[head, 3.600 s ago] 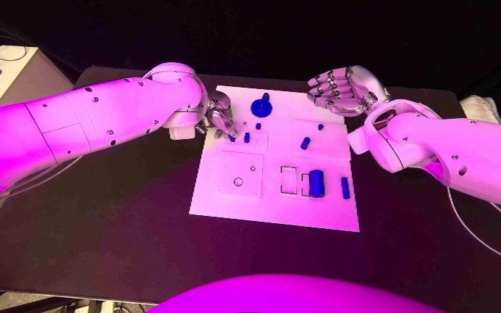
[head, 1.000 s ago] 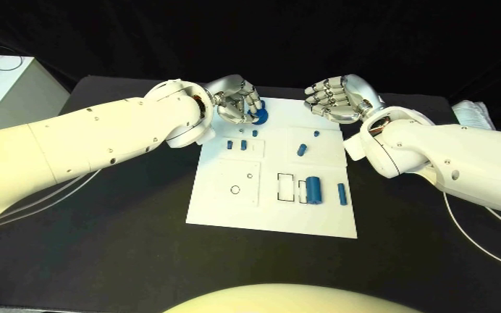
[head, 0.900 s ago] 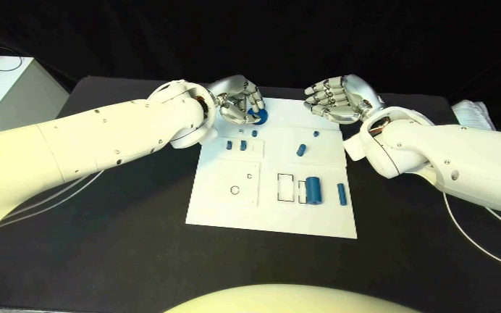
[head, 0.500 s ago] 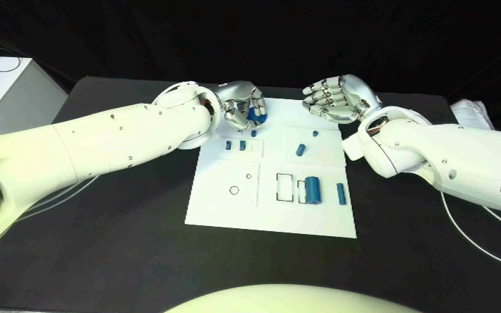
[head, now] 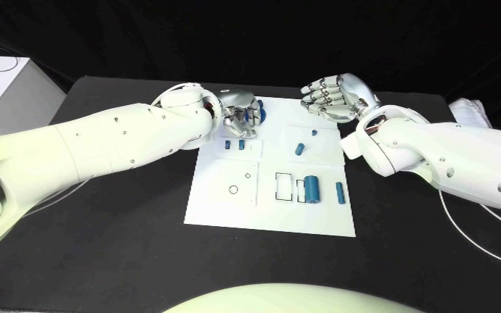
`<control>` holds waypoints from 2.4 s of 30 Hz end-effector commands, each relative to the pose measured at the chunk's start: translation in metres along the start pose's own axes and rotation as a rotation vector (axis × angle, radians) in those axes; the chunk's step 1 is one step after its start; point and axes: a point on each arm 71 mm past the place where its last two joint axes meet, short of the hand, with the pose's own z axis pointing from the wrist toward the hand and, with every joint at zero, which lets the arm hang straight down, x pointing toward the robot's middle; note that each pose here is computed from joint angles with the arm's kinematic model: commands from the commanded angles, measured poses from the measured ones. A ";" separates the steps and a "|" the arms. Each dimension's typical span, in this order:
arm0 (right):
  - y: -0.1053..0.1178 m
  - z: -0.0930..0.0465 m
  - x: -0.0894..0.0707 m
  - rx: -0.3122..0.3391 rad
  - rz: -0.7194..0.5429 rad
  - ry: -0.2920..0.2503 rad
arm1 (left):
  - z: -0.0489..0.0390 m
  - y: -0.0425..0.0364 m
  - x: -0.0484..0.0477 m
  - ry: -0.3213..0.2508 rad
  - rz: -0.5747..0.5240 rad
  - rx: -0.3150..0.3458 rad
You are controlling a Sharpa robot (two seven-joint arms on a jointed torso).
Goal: Assemble the parts on the task board
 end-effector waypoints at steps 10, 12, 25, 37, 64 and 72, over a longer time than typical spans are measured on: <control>0.001 0.000 0.001 -0.014 0.001 0.010 | 0.0019 -0.0001 0.0084 0.060 0.029 -0.033; 0.001 0.000 0.001 -0.014 0.001 0.010 | 0.0017 0.0002 0.0086 0.060 0.029 -0.034; 0.002 0.000 0.002 -0.014 0.003 0.014 | 0.0031 0.0006 0.0075 0.038 0.015 -0.030; 0.002 -0.001 0.003 -0.013 0.004 0.019 | 0.0058 0.0013 0.0098 0.027 -0.002 -0.024; 0.002 -0.001 0.002 -0.011 0.005 0.021 | 0.0062 -0.0037 0.0129 0.040 -0.014 -0.005; 0.002 -0.001 0.003 -0.011 0.005 0.023 | 0.0062 -0.0023 0.0142 0.060 -0.009 -0.019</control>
